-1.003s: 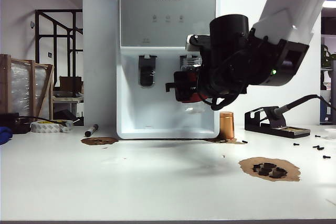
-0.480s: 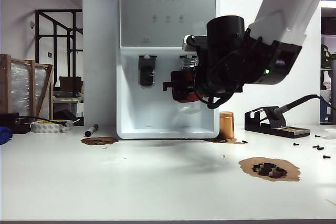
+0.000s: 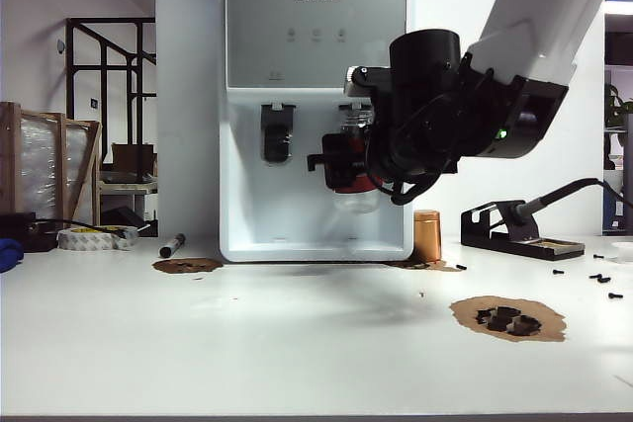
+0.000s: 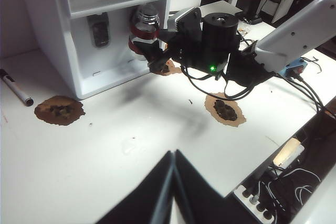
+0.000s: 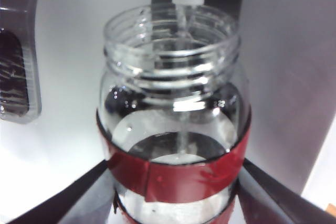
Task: Pick up the water bottle with two loops of red belts, then reach the front water dispenser and gently press the gray-black baffle horizontally to get a little water.
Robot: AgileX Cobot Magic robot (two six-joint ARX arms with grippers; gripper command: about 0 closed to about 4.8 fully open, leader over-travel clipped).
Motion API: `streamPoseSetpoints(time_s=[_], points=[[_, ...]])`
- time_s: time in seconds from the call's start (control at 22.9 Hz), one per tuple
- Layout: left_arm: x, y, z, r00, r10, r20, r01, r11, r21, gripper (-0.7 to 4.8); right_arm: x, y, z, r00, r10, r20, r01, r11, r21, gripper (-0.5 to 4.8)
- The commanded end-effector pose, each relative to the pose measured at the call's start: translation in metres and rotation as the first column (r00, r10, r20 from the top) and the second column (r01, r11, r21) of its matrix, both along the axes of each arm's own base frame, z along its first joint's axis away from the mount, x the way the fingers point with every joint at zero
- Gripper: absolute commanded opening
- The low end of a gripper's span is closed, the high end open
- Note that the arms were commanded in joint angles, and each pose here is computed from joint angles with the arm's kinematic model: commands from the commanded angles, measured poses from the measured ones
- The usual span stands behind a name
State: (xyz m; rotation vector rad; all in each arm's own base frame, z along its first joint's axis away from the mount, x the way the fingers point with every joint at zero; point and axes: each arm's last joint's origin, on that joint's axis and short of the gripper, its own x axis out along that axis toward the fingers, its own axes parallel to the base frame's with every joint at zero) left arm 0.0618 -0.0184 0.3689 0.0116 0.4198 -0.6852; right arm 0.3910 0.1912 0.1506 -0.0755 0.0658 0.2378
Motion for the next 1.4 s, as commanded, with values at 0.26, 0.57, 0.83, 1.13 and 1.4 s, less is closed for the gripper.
streamPoseSetpoints(time_s=[0.26, 0.57, 0.83, 1.13, 1.4], points=[[0.003, 0.000, 0.007, 0.996, -0.006, 0.089, 0.006, 1.000, 0.002, -0.04, 0.003, -0.002, 0.010, 0.998, -0.008, 0.054, 0.007, 1.000, 0.026, -0.05], [0.004, 0.000, 0.009, 0.994, 0.000, 0.105, -0.001, 1.000, 0.004, -0.04, 0.003, -0.002, 0.010, 0.998, -0.009, 0.055, 0.008, 1.000, 0.026, -0.05], [0.005, 0.001, 0.010, 0.995, 0.044, 0.095, -0.043, 0.999, -0.014, -0.04, 0.002, -0.001, 0.010, 0.998, -0.015, 0.053, 0.013, 1.000, 0.026, -0.05], [0.005, 0.001, 0.010, 0.996, 0.060, 0.066, -0.057, 0.997, -0.047, -0.05, -0.016, -0.005, 0.011, 0.998, -0.020, 0.057, 0.019, 1.000, 0.019, -0.05], [0.005, 0.001, 0.009, 0.996, 0.063, 0.062, -0.060, 0.997, -0.046, -0.04, -0.035, 0.001, 0.009, 0.999, 0.021, 0.034, -0.021, 1.000, 0.006, -0.05]])
